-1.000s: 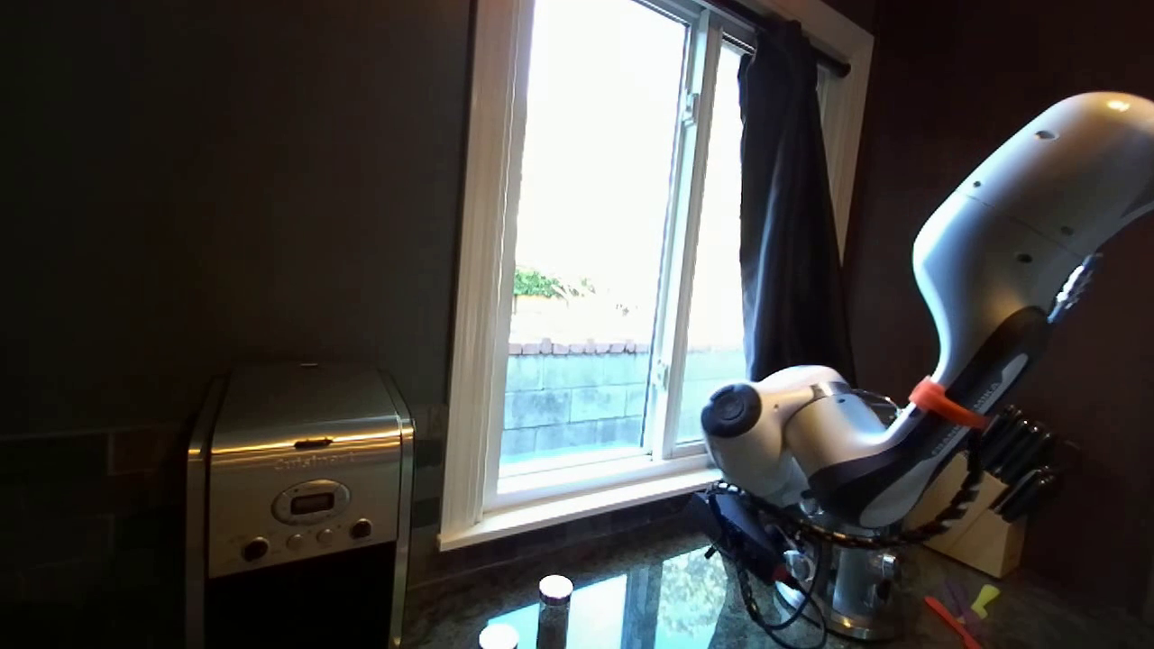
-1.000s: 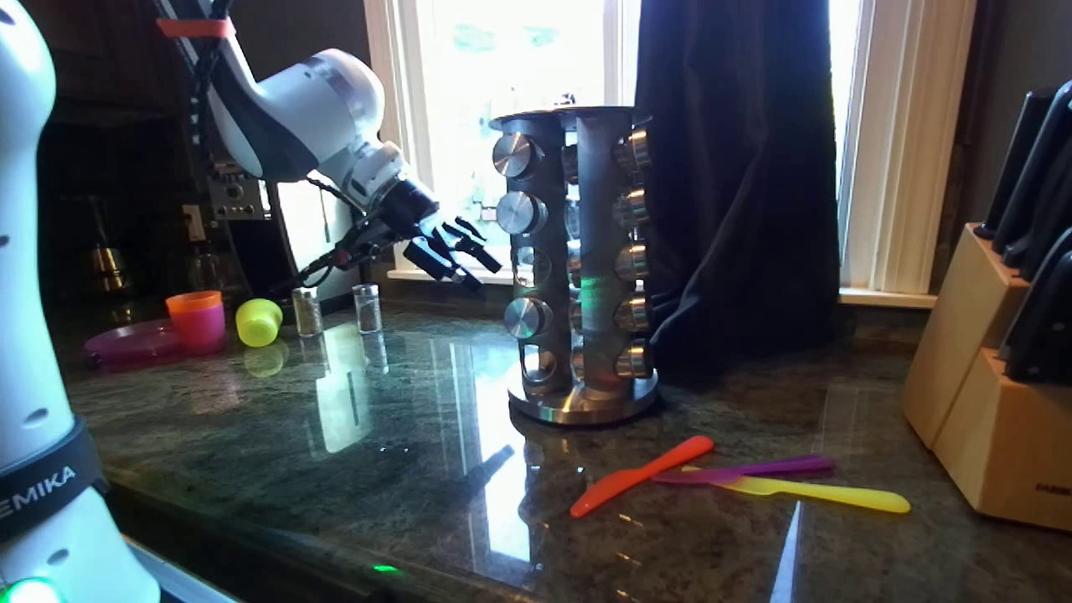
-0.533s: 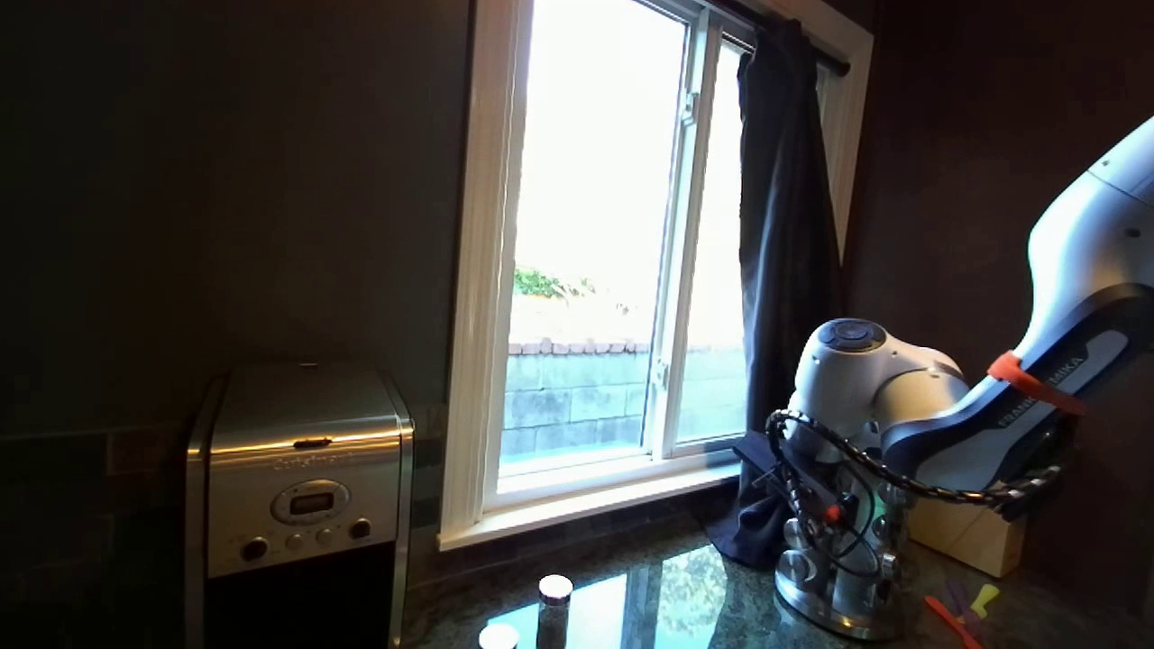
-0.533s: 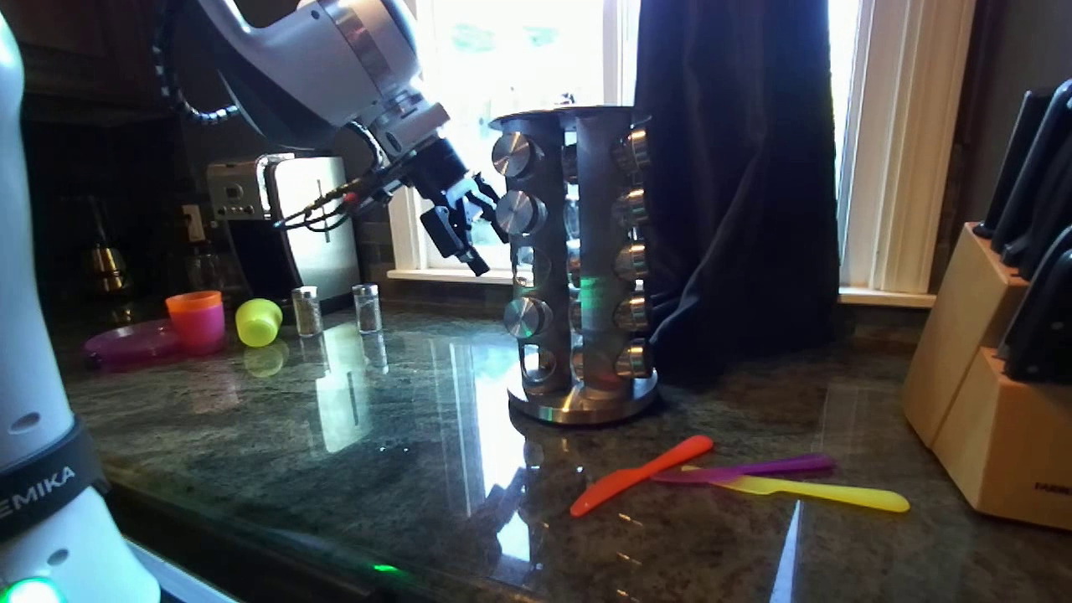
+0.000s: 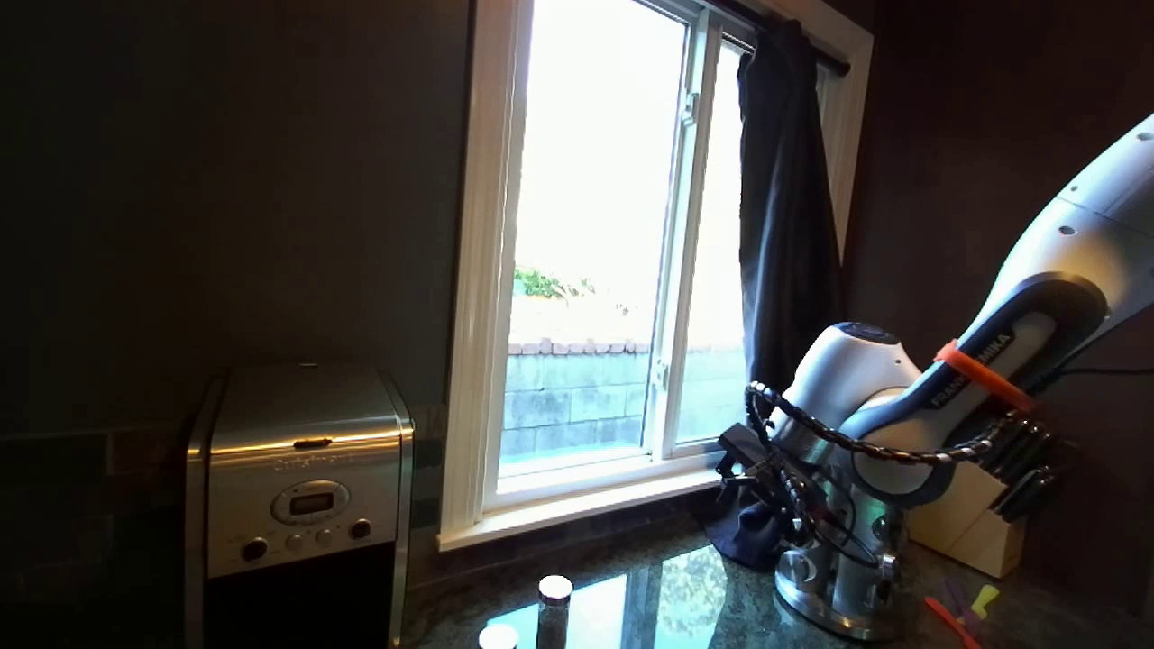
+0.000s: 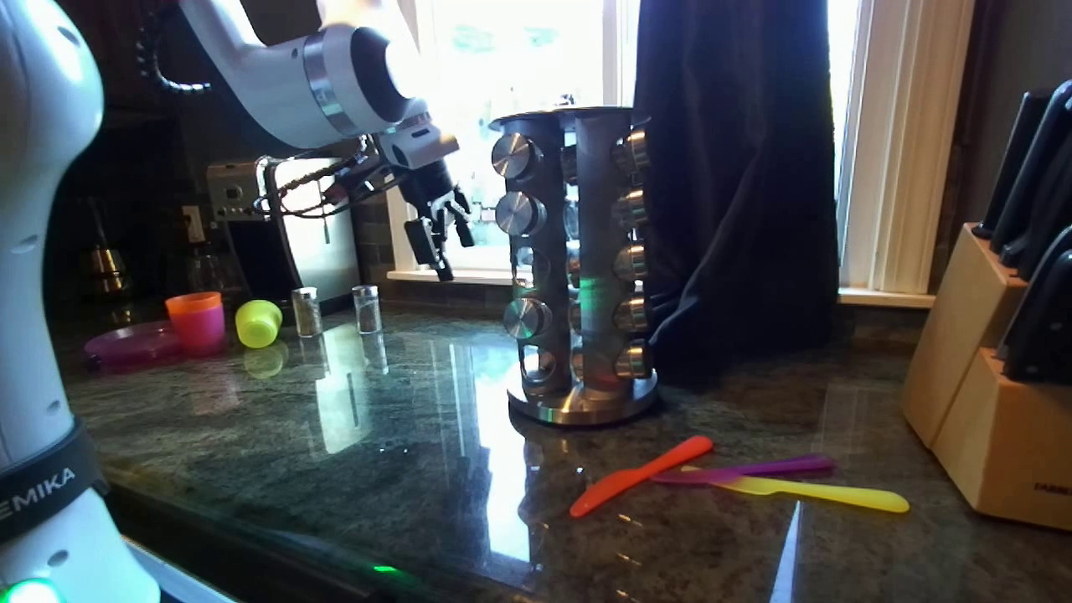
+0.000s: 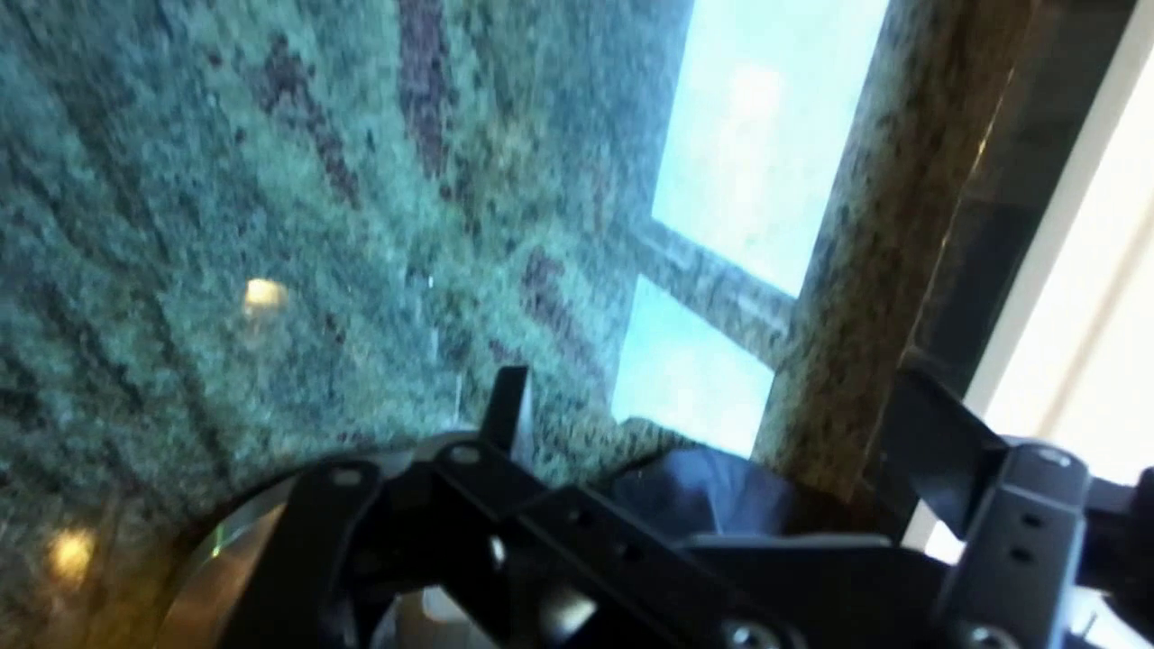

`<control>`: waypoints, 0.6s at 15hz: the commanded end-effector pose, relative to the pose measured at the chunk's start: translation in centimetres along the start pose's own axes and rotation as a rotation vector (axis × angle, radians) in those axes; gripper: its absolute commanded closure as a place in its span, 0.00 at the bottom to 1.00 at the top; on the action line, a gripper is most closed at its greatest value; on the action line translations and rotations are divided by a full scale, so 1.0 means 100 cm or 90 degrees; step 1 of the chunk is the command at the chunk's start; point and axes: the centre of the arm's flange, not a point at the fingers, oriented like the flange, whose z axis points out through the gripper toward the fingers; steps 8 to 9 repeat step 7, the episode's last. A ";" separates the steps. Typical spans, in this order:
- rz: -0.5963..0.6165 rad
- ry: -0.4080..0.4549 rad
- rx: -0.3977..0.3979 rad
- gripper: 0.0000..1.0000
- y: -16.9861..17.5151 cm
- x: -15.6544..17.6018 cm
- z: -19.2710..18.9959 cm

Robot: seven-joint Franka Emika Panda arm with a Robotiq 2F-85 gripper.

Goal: Use the salt container to push the black pepper containers closer to the window and put the salt container in the seasoning rack

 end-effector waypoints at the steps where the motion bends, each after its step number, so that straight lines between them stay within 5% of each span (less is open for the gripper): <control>1: -0.038 -0.105 -0.041 0.00 0.007 -0.012 -0.028; 2: -0.024 -0.047 -0.020 0.00 -0.007 -0.029 0.000; 9: -0.043 -0.091 -0.031 0.00 -0.015 -0.042 -0.019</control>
